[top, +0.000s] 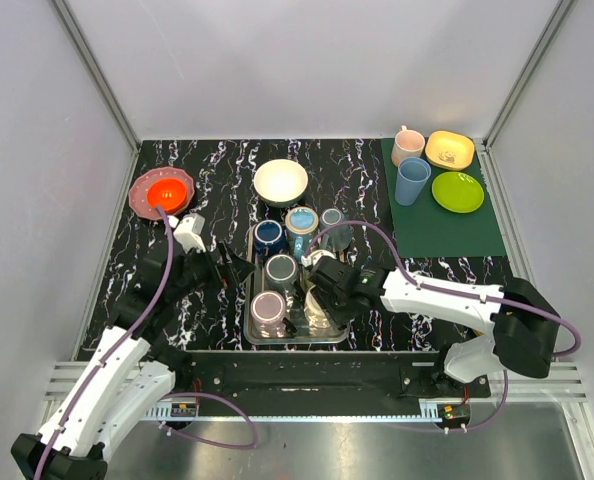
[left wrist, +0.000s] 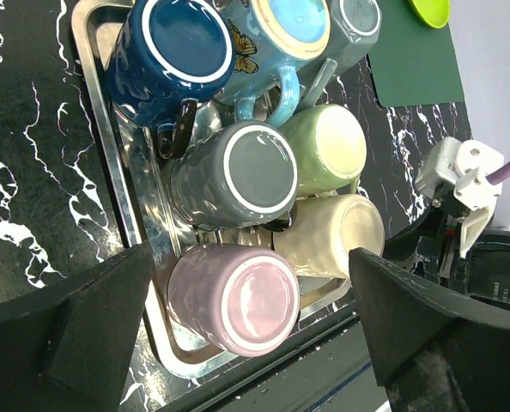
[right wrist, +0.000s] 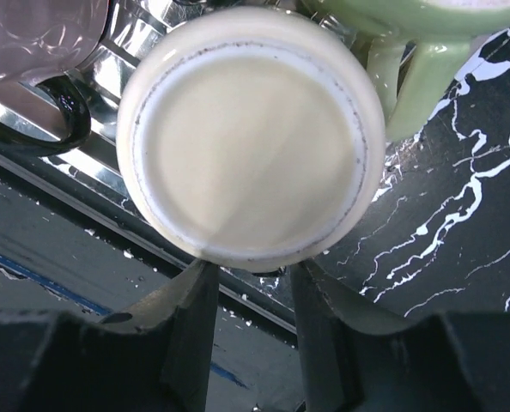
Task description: Turn the mug right side up
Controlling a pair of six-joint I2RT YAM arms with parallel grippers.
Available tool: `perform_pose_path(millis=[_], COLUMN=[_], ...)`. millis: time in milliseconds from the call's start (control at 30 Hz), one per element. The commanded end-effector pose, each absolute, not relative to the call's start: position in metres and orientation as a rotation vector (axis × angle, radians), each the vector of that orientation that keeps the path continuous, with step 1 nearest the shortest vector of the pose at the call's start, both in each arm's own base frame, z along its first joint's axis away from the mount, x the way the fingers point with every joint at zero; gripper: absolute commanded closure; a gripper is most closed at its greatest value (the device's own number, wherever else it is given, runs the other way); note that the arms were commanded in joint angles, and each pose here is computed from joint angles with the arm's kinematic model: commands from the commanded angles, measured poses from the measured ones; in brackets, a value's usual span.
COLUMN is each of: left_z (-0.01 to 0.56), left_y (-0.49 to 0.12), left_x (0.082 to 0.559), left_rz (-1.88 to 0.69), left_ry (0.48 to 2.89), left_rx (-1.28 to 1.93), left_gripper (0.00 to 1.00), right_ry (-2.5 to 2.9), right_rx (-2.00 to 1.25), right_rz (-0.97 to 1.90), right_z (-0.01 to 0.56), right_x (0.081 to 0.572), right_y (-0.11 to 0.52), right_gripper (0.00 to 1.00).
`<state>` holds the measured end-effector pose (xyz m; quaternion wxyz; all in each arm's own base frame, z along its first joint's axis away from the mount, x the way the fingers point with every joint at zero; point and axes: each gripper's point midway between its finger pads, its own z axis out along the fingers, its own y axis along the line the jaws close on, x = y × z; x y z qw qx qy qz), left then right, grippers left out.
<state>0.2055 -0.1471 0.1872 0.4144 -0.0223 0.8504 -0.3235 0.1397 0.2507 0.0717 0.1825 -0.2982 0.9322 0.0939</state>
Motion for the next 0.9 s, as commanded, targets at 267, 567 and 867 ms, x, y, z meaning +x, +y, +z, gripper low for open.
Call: perform_pose_path(millis=[267, 567, 867], left_z=[0.197, 0.197, 0.21], left_y=[-0.153, -0.153, -0.136], left_x=[0.207, 0.207, 0.211], left_rz=[-0.852, -0.853, -0.771], left_ry=[2.076, 2.075, 2.021], left_rx=[-0.016, -0.02, -0.09], left_gripper=[0.01, 0.01, 0.01], right_ry=[2.622, 2.644, 2.457], right_rx=[-0.85, -0.811, -0.639], right_rz=[0.241, 0.196, 0.368], right_z=[0.066, 0.058, 0.145], right_x=[0.147, 0.148, 0.154], right_y=[0.26, 0.254, 0.251], right_gripper=[0.67, 1.0, 1.0])
